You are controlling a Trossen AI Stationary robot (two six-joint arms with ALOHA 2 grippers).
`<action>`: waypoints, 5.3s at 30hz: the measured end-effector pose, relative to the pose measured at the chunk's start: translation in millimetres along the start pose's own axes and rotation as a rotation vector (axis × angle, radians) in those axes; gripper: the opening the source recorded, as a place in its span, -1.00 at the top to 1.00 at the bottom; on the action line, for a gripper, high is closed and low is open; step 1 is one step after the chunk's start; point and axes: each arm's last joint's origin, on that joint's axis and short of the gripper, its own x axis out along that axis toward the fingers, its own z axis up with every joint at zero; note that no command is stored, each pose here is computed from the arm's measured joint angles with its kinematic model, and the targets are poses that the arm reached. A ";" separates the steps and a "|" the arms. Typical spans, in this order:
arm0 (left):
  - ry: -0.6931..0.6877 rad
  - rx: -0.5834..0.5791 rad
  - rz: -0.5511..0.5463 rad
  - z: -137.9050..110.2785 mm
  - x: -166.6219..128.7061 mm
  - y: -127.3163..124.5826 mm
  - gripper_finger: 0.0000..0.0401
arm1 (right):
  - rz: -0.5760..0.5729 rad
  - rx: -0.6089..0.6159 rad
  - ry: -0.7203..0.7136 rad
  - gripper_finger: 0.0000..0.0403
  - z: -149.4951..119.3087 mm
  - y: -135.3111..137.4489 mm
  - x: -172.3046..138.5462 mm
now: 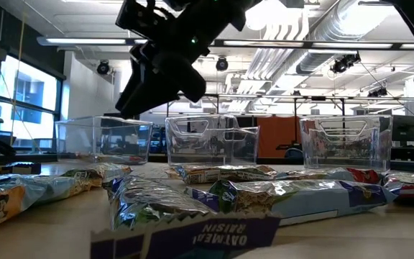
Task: Pick and place Granola Bars by type
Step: Put the yellow granola bar into the middle transparent bin
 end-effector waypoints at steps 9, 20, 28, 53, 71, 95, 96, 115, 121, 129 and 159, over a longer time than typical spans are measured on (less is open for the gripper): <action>-0.178 0.044 -0.165 2.9 -17.1 -8.8 0.39 | 0.038 0.005 0.114 0.04 3.4 21.7 -11.7; -0.544 0.167 -0.380 44.7 -82.5 -26.2 0.39 | 0.096 0.040 0.307 0.04 -5.9 44.6 -18.8; -0.828 0.367 -0.375 99.0 -147.4 -51.1 0.39 | 0.119 0.093 0.361 0.04 -5.4 57.9 -23.0; -0.994 0.700 -0.323 315.5 -154.5 -150.9 0.39 | 0.160 0.312 0.372 0.04 -5.1 62.5 -24.1; -0.798 0.771 -0.201 354.6 -90.6 -164.3 0.39 | 0.160 0.478 0.519 0.04 -15.7 67.4 -30.0; -0.730 0.843 -0.124 356.4 -68.4 -164.8 0.39 | 0.187 0.498 0.603 0.04 -14.6 85.7 -38.0; -0.730 0.844 -0.124 356.4 -68.4 -164.8 0.39 | 0.188 0.498 0.603 0.04 -14.4 86.2 -38.1; -0.742 0.729 -0.111 357.7 -68.7 -163.4 0.39 | 0.205 0.485 0.588 0.04 -11.4 90.5 -38.5; -0.787 0.729 -0.138 359.7 -71.5 -166.4 0.39 | 0.200 0.475 0.579 0.04 -10.9 90.1 -38.1; -0.805 0.754 -0.132 360.3 -72.5 -167.2 0.39 | 0.198 0.472 0.571 0.04 -10.9 88.6 -37.4; -1.027 0.928 -0.081 329.3 -200.3 -166.0 0.03 | 0.179 0.461 0.546 0.04 -11.3 82.6 -34.8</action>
